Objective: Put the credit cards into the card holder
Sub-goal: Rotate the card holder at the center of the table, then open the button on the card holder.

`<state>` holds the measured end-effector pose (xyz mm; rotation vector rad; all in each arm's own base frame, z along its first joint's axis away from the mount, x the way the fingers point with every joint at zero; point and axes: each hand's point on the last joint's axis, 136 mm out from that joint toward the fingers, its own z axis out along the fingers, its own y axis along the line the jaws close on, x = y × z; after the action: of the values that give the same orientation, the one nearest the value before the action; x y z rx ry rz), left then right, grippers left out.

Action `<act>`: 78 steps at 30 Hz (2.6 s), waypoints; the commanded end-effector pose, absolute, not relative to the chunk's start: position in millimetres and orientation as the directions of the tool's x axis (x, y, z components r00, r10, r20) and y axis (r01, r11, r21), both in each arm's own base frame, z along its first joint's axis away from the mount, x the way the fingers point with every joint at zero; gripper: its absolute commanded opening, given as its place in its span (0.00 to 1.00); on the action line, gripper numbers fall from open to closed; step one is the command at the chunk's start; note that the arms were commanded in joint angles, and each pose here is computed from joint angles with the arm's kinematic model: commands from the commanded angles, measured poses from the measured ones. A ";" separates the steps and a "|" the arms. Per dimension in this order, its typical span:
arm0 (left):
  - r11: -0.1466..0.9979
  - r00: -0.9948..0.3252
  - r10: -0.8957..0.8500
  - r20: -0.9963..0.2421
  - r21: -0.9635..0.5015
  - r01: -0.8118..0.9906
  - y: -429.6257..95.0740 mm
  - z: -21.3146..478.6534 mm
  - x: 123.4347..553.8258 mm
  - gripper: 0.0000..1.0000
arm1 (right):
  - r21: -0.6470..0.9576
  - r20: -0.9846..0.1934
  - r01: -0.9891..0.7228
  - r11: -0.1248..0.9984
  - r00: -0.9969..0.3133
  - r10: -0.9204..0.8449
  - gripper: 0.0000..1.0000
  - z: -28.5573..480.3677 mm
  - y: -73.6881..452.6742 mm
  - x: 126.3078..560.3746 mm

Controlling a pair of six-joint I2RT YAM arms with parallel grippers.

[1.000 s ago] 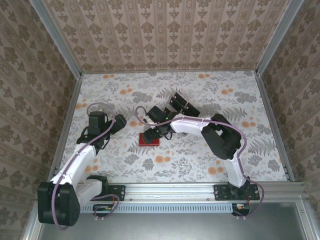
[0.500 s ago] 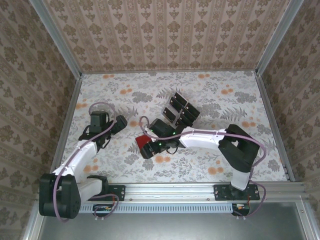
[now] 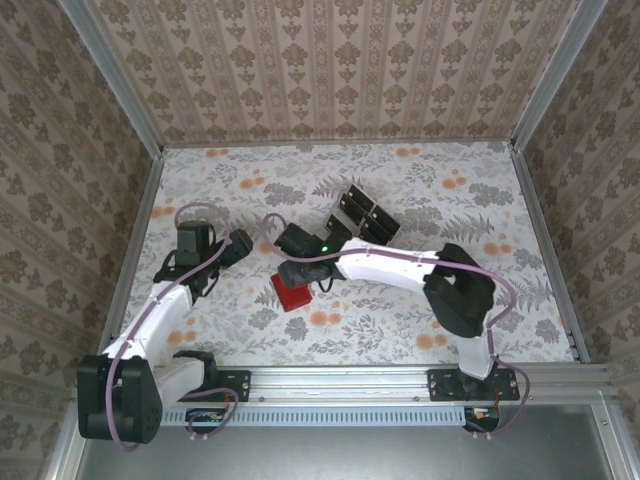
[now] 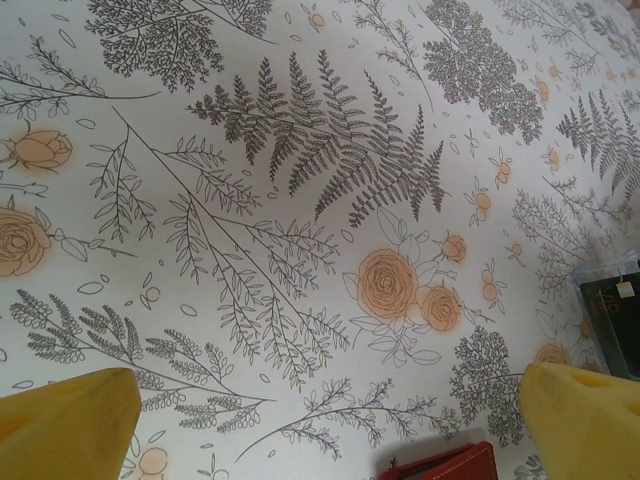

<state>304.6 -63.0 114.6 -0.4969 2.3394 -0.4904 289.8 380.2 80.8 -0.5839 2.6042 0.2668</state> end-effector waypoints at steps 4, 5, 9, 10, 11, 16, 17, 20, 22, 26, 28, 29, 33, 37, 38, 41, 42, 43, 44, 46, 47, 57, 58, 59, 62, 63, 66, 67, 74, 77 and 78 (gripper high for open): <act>0.862 -0.706 -0.466 -0.534 -0.453 -0.227 -56.9 105.8 288.5 1.00 | -0.053 -0.415 -0.450 0.891 -0.802 -0.430 0.63 59.7 379.1 287.7; 0.862 -0.706 -0.466 -0.533 -0.453 -0.227 -56.7 105.0 287.7 1.00 | -0.058 -0.411 -0.453 0.890 -0.801 -0.435 0.62 57.7 380.4 287.6; 0.859 -0.706 -0.470 -0.529 -0.457 -0.230 -56.6 102.5 286.2 1.00 | -0.075 -0.398 -0.458 0.886 -0.801 -0.448 0.59 50.7 382.1 288.3; 0.859 -0.706 -0.472 -0.528 -0.458 -0.231 -56.4 101.9 286.3 1.00 | -0.082 -0.395 -0.457 0.886 -0.801 -0.449 0.59 48.7 381.0 289.1; 0.858 -0.706 -0.473 -0.527 -0.459 -0.231 -56.7 101.5 286.5 1.00 | -0.086 -0.392 -0.457 0.885 -0.801 -0.452 0.59 47.0 380.7 289.3; 0.855 -0.706 -0.477 -0.524 -0.464 -0.233 -56.9 100.0 287.5 1.00 | -0.099 -0.384 -0.461 0.882 -0.800 -0.461 0.57 39.1 380.9 290.4; 0.854 -0.707 -0.477 -0.522 -0.465 -0.233 -57.1 99.7 287.5 1.00 | -0.102 -0.381 -0.464 0.880 -0.799 -0.466 0.57 36.9 381.3 290.3; 0.856 -0.710 -0.474 -0.521 -0.463 -0.232 -57.2 98.6 287.1 1.00 | -0.106 -0.378 -0.469 0.877 -0.796 -0.472 0.55 33.5 382.5 291.4; 0.857 -0.711 -0.472 -0.521 -0.461 -0.231 -57.2 98.2 286.4 1.00 | -0.109 -0.375 -0.472 0.875 -0.796 -0.476 0.54 31.2 382.6 291.4; 0.857 -0.712 -0.472 -0.520 -0.460 -0.232 -56.8 98.0 286.2 1.00 | -0.121 -0.366 -0.475 0.872 -0.795 -0.484 0.49 26.7 380.2 291.1; 0.857 -0.711 -0.472 -0.521 -0.460 -0.232 -56.3 98.5 286.2 1.00 | -0.131 -0.363 -0.474 0.870 -0.794 -0.488 0.46 24.4 377.9 290.9; 0.857 -0.711 -0.473 -0.520 -0.459 -0.233 -56.1 98.1 286.0 1.00 | -0.135 -0.359 -0.474 0.870 -0.795 -0.489 0.44 23.0 376.5 291.0; 0.859 -0.714 -0.469 -0.520 -0.457 -0.231 -56.0 98.9 285.6 1.00 | -0.144 -0.357 -0.474 0.868 -0.793 -0.493 0.36 21.4 372.4 291.0; 0.861 -0.719 -0.462 -0.519 -0.456 -0.225 -57.1 99.6 284.8 1.00 | -0.132 -0.360 -0.476 0.870 -0.794 -0.489 0.28 22.1 371.1 290.2; 0.861 -0.719 -0.462 -0.520 -0.457 -0.223 -57.5 100.3 285.0 1.00 | -0.127 -0.362 -0.478 0.869 -0.794 -0.489 0.27 23.0 371.3 289.6; 0.862 -0.722 -0.458 -0.518 -0.456 -0.220 -58.0 100.2 284.5 1.00 | -0.115 -0.367 -0.484 0.867 -0.790 -0.490 0.24 25.7 373.1 288.8; 0.862 -0.723 -0.458 -0.518 -0.456 -0.220 -58.0 100.5 284.7 1.00 | -0.108 -0.373 -0.488 0.866 -0.788 -0.490 0.25 27.7 374.5 288.9; 0.862 -0.723 -0.458 -0.517 -0.457 -0.220 -58.0 100.6 284.5 1.00 | -0.101 -0.374 -0.494 0.864 -0.785 -0.493 0.29 28.5 375.5 288.1; 0.863 -0.725 -0.457 -0.516 -0.456 -0.218 -58.4 100.3 284.2 1.00 | -0.097 -0.379 -0.496 0.863 -0.783 -0.493 0.37 30.6 376.4 287.5; 0.862 -0.724 -0.458 -0.516 -0.457 -0.220 -58.1 100.4 284.4 1.00 | -0.094 -0.388 -0.494 0.864 -0.781 -0.489 0.48 35.8 376.7 288.2; 0.862 -0.724 -0.458 -0.517 -0.458 -0.219 -58.4 100.9 284.5 1.00 | -0.094 -0.394 -0.494 0.865 -0.779 -0.488 0.48 38.7 377.0 288.5; 0.858 -0.723 -0.463 -0.513 -0.462 -0.223 -58.6 99.0 284.3 1.00 | -0.119 -0.409 -0.513 0.850 -0.754 -0.513 0.43 50.4 381.9 289.3; 0.859 -0.722 -0.462 -0.514 -0.462 -0.221 -58.7 99.2 284.5 1.00 | -0.121 -0.407 -0.515 0.848 -0.754 -0.516 0.41 49.2 382.2 289.3; 0.858 -0.723 -0.464 -0.513 -0.462 -0.223 -58.5 98.7 284.3 1.00 | -0.123 -0.405 -0.517 0.847 -0.753 -0.519 0.39 48.9 383.1 289.0; 0.859 -0.724 -0.462 -0.512 -0.462 -0.221 -59.0 98.5 284.4 1.00 | -0.132 -0.393 -0.520 0.844 -0.754 -0.526 0.34 42.9 382.2 288.9; 0.859 -0.723 -0.462 -0.513 -0.462 -0.221 -58.9 98.6 284.7 1.00 | -0.134 -0.390 -0.520 0.844 -0.755 -0.527 0.32 41.6 382.1 288.9; 0.859 -0.723 -0.462 -0.513 -0.463 -0.220 -59.1 98.8 284.9 1.00 | -0.140 -0.380 -0.521 0.842 -0.757 -0.532 0.28 36.3 381.0 288.2; 0.858 -0.723 -0.463 -0.513 -0.463 -0.221 -58.9 98.5 284.7 1.00 | -0.142 -0.374 -0.521 0.842 -0.759 -0.533 0.27 34.5 380.1 287.9; 0.855 -0.734 -0.459 -0.501 -0.473 -0.213 -62.1 96.0 282.4 1.00 | -0.141 -0.363 -0.527 0.838 -0.760 -0.539 0.11 30.2 379.6 286.5; 0.850 -0.742 -0.457 -0.491 -0.486 -0.202 -66.4 94.7 280.9 1.00 | -0.131 -0.370 -0.528 0.839 -0.759 -0.535 0.08 33.2 380.4 286.5; 0.849 -0.744 -0.456 -0.489 -0.491 -0.198 -67.9 94.3 280.5 1.00 | -0.126 -0.373 -0.528 0.840 -0.759 -0.534 0.06 34.1 380.8 286.3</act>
<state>284.6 -63.4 98.9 -0.5075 2.3893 -0.5241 290.0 388.4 38.3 -0.7723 2.6015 0.0317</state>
